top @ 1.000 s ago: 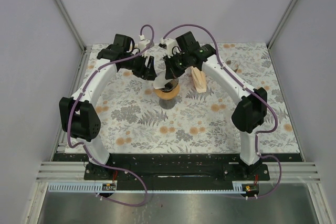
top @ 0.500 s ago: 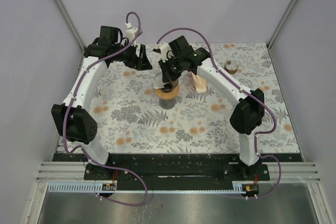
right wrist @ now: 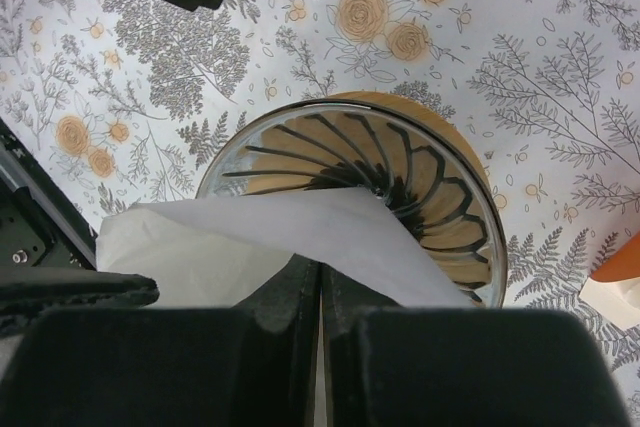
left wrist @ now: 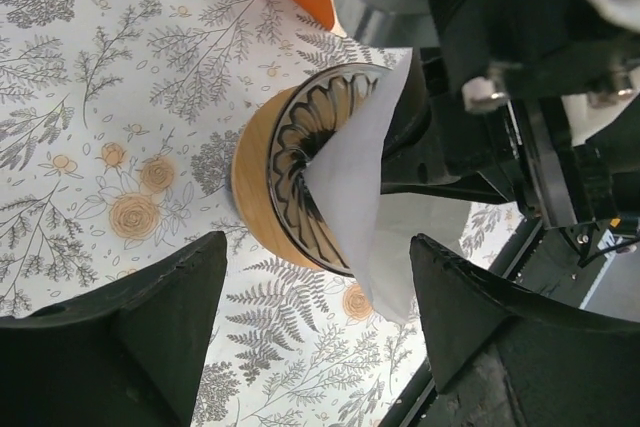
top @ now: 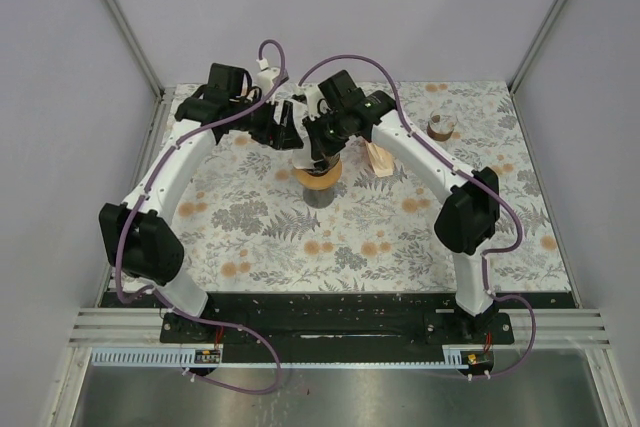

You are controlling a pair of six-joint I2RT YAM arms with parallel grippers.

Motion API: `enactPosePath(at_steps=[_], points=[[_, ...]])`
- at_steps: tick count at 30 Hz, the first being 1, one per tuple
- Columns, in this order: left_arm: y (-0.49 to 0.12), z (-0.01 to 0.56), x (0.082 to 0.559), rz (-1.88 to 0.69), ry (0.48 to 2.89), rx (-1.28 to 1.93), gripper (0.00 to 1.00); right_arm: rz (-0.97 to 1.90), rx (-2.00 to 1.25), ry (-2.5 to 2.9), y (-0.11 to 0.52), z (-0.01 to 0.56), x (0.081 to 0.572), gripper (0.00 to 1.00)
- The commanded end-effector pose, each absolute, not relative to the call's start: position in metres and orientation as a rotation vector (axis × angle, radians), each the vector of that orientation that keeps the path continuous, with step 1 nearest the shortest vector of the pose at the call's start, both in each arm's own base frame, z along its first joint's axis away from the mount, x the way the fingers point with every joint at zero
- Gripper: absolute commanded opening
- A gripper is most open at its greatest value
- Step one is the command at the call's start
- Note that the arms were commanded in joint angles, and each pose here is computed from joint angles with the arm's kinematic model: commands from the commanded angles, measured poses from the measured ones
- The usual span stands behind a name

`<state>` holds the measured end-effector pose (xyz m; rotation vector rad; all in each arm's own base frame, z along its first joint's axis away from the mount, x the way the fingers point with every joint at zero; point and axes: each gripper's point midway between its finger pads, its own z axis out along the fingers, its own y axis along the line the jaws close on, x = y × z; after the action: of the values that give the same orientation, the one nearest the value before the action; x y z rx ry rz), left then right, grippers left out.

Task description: Place the coffee filter in the dripper

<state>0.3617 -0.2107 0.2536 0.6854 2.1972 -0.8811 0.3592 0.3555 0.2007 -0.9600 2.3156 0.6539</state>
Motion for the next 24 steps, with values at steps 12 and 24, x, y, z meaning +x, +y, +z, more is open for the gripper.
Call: enactPosePath(at_steps=[12,24], points=[[-0.212,0.21,0.385,-0.721,2.275,0.64,0.68,0.545,-0.813,2.364,0.348,0.205,0.367,0.0],[-0.211,0.22,0.38,-0.724,2.233,0.646,0.66,0.51,-0.819,2.308,0.345,0.226,0.37,0.0]])
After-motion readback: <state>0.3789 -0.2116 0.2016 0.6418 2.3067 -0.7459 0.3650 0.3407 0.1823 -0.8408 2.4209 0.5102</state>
